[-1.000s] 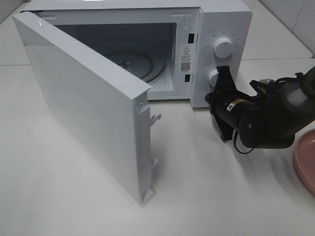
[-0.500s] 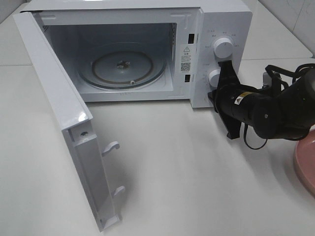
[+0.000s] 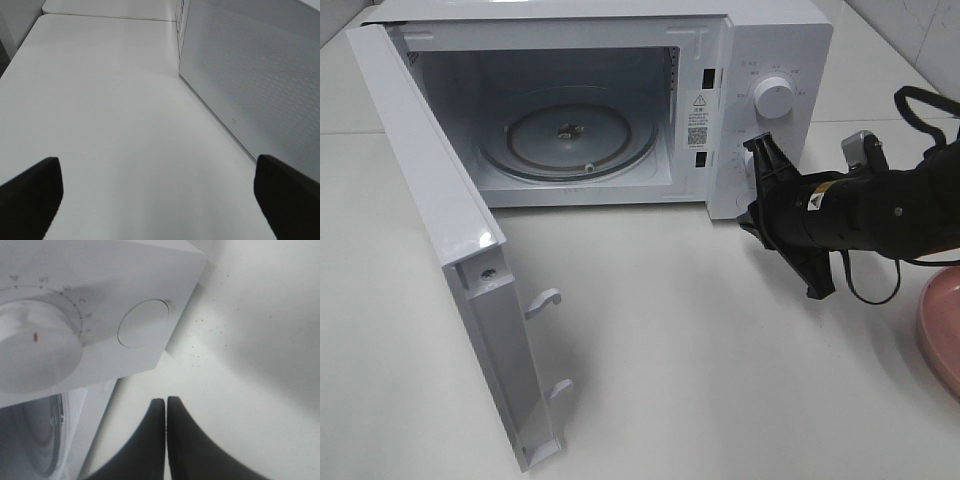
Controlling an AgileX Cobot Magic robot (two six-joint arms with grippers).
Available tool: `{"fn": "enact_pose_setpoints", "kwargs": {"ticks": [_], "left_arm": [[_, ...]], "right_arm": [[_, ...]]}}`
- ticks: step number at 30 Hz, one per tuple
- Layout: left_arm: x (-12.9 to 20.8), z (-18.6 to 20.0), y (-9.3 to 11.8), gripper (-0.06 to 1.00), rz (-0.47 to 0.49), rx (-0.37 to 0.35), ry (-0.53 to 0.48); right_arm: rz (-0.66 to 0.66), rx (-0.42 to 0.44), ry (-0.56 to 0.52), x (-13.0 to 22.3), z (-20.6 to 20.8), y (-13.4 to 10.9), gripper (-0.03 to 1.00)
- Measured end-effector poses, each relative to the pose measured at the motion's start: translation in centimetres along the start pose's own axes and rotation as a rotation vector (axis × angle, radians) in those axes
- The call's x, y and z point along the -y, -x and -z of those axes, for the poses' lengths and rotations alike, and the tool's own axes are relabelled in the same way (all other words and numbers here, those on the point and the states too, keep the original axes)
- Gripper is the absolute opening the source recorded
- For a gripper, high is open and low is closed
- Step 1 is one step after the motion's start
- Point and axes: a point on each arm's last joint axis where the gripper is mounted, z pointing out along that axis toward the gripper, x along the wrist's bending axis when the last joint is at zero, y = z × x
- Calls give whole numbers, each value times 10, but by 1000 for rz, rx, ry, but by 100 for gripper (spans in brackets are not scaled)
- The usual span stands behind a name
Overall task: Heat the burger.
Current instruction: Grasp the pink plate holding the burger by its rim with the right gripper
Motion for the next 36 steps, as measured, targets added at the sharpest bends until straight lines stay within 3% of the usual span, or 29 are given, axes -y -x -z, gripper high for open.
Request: {"fn": "enact_pose_setpoints", "kwargs": {"ticks": [19,31,36], "left_arm": [[0,0,0,95,0,0,0],[0,0,0,95,0,0,0],[0,0,0,95,0,0,0]], "right_arm": [[570,138,-107,-6,73,-29,1],[830,245,-230,-5,103,-25,4],[995,333,-314,-6,120,-19,6]]}}
